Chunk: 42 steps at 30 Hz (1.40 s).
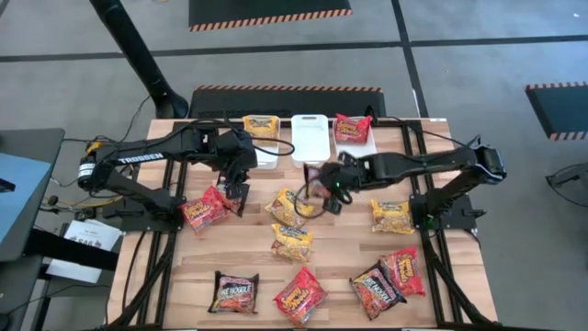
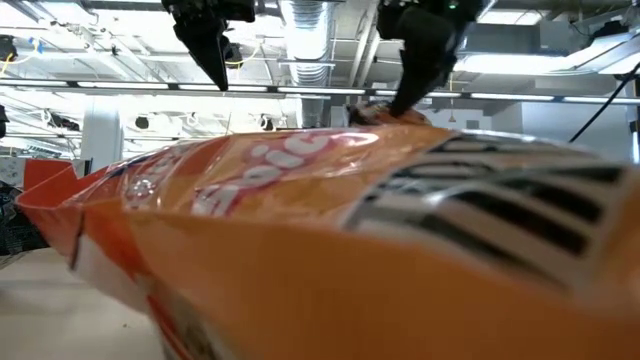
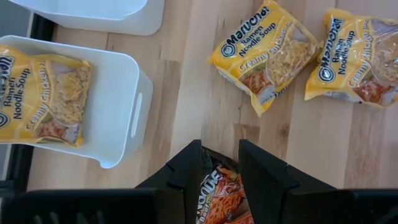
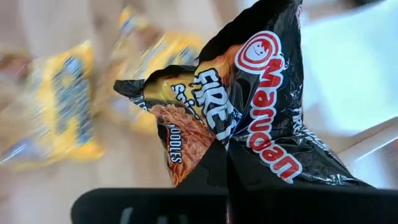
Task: Sort Maruchan noodles
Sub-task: Put the black noodle pack into the middle white bin
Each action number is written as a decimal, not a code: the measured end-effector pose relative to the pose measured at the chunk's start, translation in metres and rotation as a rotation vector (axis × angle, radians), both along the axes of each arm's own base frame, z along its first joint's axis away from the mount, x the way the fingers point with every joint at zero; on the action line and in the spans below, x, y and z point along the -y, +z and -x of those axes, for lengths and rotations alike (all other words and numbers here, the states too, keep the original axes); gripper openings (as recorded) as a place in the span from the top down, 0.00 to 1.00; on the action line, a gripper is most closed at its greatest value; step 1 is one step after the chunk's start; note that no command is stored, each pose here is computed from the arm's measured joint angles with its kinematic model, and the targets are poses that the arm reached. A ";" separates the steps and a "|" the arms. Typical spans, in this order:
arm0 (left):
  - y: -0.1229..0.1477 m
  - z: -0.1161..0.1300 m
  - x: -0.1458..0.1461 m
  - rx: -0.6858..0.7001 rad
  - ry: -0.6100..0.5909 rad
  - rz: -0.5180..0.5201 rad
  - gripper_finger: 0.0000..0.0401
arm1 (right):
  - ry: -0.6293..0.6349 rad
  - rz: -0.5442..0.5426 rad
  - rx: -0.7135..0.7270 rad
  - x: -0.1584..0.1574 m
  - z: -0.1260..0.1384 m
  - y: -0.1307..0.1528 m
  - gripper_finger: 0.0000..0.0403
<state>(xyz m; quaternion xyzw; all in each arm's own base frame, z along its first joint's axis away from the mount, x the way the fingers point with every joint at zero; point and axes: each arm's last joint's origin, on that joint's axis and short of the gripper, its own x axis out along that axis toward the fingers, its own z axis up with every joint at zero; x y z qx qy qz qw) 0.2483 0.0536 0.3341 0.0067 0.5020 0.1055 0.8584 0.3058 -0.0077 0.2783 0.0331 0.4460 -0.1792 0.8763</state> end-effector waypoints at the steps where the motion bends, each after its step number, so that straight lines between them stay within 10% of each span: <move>1: 0.000 0.000 0.000 0.000 0.002 -0.002 0.76 | -0.001 0.035 0.010 0.006 -0.001 0.004 0.99; 17: 0.001 -0.002 0.000 0.029 0.043 0.015 0.76 | -0.046 0.467 0.188 0.115 -0.005 0.036 0.98; 42: 0.009 -0.013 -0.003 0.155 -0.009 -0.052 0.76 | -0.200 0.832 0.414 0.208 0.015 0.070 0.98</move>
